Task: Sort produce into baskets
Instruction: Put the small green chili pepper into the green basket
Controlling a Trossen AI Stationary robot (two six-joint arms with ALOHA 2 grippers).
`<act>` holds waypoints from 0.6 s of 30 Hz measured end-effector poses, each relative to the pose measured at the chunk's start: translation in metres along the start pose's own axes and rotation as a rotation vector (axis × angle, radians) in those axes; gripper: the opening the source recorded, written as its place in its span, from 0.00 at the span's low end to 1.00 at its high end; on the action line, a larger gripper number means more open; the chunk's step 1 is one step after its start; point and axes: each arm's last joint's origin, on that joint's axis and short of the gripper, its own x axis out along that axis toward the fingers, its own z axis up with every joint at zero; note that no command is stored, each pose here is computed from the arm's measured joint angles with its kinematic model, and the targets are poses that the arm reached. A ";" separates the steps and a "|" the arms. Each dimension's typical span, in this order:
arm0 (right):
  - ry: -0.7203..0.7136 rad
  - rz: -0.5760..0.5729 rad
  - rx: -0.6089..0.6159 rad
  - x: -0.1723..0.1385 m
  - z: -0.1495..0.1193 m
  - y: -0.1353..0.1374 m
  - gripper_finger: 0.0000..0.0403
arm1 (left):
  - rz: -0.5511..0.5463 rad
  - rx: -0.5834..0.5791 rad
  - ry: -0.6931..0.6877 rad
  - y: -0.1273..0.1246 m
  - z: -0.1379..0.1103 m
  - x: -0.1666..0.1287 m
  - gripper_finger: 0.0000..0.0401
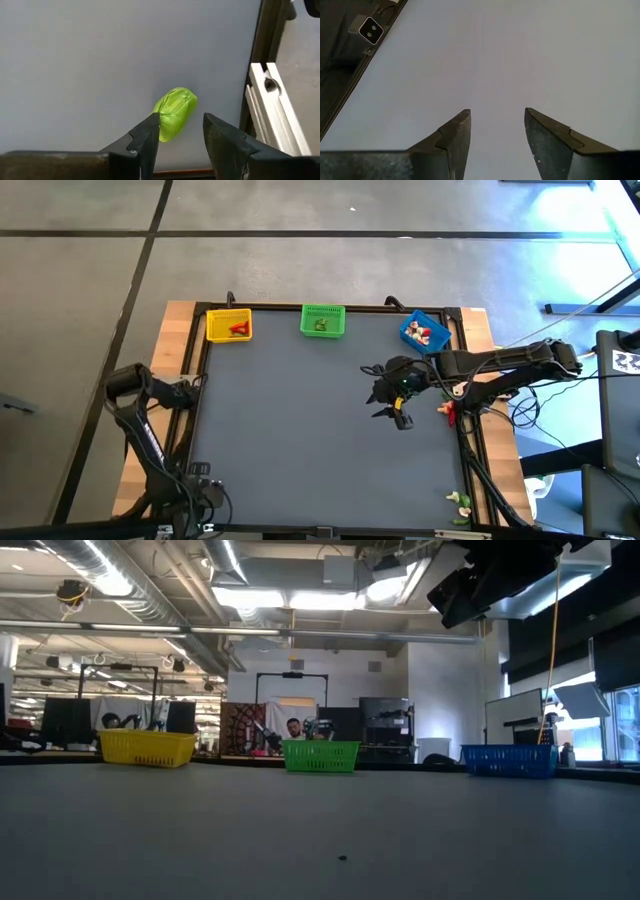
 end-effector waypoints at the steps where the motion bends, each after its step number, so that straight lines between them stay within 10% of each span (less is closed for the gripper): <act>1: 0.000 0.000 0.000 0.000 0.000 0.000 0.46 | 0.006 0.003 0.002 -0.001 -0.001 0.002 0.37; 18: -0.002 0.000 -0.001 0.000 0.000 0.000 0.46 | 0.086 -0.038 0.051 -0.003 -0.004 0.029 0.23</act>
